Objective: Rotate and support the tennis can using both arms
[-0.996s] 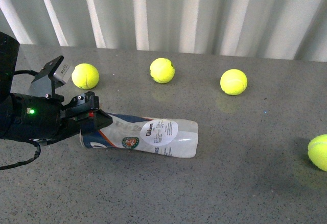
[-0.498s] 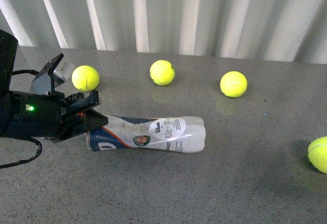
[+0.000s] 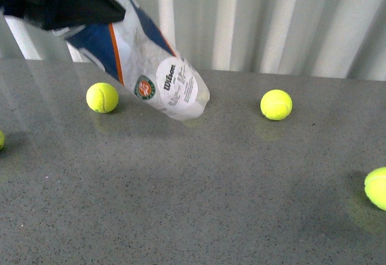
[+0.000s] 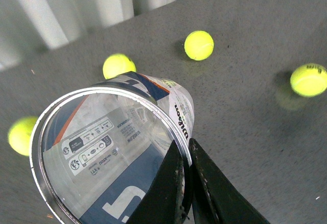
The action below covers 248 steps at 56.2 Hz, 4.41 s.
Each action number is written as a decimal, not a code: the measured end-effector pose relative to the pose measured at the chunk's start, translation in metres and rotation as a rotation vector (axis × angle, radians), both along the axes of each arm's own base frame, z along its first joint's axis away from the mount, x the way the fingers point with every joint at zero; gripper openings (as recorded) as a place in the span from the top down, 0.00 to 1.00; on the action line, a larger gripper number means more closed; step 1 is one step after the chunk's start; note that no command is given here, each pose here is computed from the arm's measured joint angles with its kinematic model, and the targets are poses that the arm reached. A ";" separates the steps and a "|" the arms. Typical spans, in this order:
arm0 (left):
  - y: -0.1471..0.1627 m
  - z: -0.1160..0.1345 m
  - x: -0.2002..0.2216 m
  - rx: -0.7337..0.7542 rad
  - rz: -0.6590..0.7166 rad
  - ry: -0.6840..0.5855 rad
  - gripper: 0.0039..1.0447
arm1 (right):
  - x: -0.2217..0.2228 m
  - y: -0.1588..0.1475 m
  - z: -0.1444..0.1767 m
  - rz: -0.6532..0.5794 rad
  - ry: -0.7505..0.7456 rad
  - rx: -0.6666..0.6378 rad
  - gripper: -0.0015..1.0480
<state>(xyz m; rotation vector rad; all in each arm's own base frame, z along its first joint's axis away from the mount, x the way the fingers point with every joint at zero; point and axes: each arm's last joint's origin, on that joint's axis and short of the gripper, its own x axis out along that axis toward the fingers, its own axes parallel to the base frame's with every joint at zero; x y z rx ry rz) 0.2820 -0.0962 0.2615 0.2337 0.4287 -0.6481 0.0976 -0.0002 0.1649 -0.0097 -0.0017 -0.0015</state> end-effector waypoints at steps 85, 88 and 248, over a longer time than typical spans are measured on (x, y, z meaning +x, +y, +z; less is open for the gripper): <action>-0.063 -0.040 0.064 0.893 -0.699 0.025 0.58 | 0.000 0.000 0.000 0.000 0.000 0.000 0.07; -0.062 -0.040 0.065 0.896 -0.692 0.021 0.46 | 0.000 0.000 0.000 0.000 0.000 0.000 0.07; 0.096 -0.086 -0.168 -0.245 0.646 -0.455 0.97 | 0.000 0.000 0.000 0.000 0.000 0.000 0.07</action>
